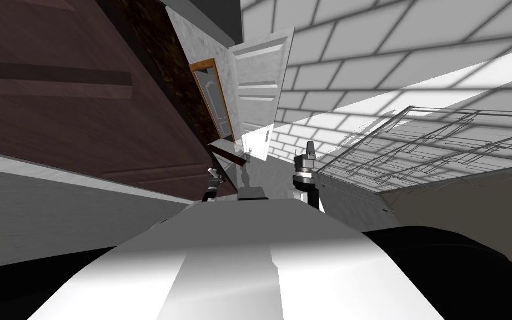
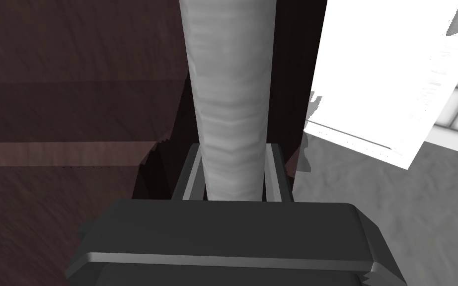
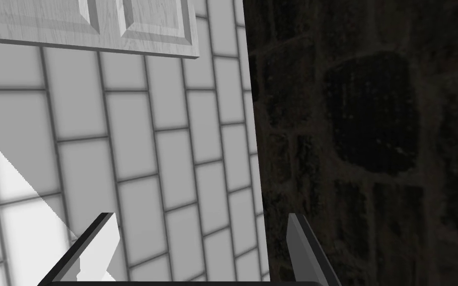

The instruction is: Pull the door open

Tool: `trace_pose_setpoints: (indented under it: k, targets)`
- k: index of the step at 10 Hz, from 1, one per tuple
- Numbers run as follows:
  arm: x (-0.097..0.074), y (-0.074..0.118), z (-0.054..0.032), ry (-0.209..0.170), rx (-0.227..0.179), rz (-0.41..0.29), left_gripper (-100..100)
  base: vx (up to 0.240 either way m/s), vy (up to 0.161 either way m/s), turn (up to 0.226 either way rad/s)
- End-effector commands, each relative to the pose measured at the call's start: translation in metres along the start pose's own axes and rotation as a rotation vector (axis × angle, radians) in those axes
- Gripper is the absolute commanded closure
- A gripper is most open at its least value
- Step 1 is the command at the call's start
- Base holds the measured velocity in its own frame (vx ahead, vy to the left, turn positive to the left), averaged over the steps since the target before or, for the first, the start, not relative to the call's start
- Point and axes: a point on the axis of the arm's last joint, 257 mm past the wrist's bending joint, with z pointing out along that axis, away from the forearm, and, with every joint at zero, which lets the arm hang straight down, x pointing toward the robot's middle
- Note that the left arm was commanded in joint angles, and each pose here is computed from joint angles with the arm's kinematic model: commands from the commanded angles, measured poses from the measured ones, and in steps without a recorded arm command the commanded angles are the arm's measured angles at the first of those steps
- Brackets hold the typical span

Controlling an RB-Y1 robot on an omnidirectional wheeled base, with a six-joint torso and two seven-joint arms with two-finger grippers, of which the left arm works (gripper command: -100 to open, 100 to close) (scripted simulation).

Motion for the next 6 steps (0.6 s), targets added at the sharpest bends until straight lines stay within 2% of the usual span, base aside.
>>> trace_pose_setpoints:
  k: [1, 6]
  targets:
    - [0.0, 0.003, -0.0043, 0.002, -0.025, 0.0, 100, -0.188, 0.037, -0.063]
    - [0.002, 0.015, -0.0173, 0.007, -0.119, -0.002, 100, -0.2, 0.056, -0.064]
